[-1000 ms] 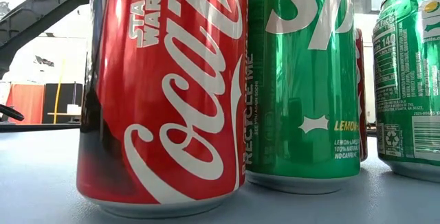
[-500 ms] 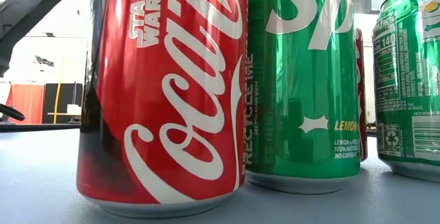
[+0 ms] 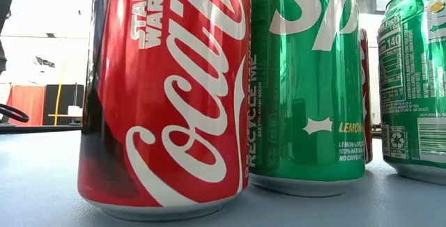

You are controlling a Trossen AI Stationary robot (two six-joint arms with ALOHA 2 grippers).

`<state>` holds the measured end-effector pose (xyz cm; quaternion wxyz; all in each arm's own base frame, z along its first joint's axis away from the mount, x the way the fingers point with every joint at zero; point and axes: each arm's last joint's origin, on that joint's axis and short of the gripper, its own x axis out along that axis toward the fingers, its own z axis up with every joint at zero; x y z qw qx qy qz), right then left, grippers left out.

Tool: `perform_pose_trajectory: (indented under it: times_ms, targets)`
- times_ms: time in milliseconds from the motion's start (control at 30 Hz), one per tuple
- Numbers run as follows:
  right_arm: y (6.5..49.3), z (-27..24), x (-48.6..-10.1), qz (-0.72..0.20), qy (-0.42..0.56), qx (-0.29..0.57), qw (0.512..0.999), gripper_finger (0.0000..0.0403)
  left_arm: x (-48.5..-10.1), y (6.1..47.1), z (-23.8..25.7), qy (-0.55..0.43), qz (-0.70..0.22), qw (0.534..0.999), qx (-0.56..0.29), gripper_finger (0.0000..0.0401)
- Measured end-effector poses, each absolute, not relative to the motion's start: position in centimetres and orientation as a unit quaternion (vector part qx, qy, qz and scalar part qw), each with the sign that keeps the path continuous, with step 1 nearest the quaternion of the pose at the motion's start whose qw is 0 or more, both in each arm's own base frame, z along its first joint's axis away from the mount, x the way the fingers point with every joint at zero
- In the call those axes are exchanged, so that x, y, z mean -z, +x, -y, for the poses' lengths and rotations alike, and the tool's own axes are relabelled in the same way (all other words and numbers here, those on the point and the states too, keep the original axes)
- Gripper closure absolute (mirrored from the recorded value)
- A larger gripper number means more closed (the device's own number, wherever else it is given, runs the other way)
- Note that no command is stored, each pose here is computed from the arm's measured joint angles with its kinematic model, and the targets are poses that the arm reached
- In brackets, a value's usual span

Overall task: Place canned beverage on shelf
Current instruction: Put the left green soda can on the shelf

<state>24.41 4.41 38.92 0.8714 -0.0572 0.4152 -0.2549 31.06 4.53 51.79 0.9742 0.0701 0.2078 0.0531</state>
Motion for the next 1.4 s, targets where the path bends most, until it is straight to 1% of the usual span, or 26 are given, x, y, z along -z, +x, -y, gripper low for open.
perform_pose_trajectory:
  times_ms: [67, 200, 233, 333, 433, 533, 667, 900, 1133, 1400]
  targets:
    - [25.2, -2.7, -38.9, -0.429, -0.070, 0.231, 0.870, 0.0122, -52.5, 29.7, -3.4, 0.067, -0.202, 0.976, -0.043, 0.0067]
    - [27.2, 0.9, -38.1, -0.453, -0.126, 0.181, 0.864, 0.0122, -53.6, 27.5, -1.4, 0.046, -0.191, 0.980, -0.021, 0.0067]
    - [27.4, 1.8, -37.7, -0.458, -0.143, 0.169, 0.861, 0.0122, -53.7, 27.1, -0.8, 0.043, -0.193, 0.980, -0.013, 0.0067]
    - [28.3, 4.3, -36.7, -0.434, -0.171, 0.122, 0.876, 0.0122, -53.7, 26.3, 0.6, 0.044, -0.207, 0.977, 0.013, 0.0067]
    - [28.4, 6.5, -35.0, -0.448, -0.193, 0.098, 0.867, 0.0122, -53.5, 25.6, 1.9, 0.048, -0.223, 0.973, 0.034, 0.0067]
    - [28.9, 8.2, -33.7, -0.453, -0.211, 0.078, 0.862, 0.0122, -53.4, 25.1, 2.7, 0.050, -0.235, 0.970, 0.027, 0.0067]
    - [29.8, 10.0, -31.2, -0.493, -0.190, 0.067, 0.847, 0.0122, -53.3, 24.8, 3.5, 0.055, -0.244, 0.968, 0.012, 0.0067]
    - [31.2, 11.5, -28.8, -0.525, -0.190, 0.060, 0.827, 0.0122, -53.3, 24.6, 4.3, 0.056, -0.243, 0.968, 0.023, 0.0067]
    - [31.6, 11.3, -28.5, -0.523, -0.166, 0.074, 0.833, 0.0122, -53.2, 24.5, 4.6, 0.042, -0.248, 0.968, 0.025, 0.0067]
    - [31.7, 11.2, -28.7, -0.505, -0.077, 0.130, 0.850, 0.0122, -53.1, 24.4, 4.7, 0.035, -0.255, 0.966, 0.025, 0.0067]
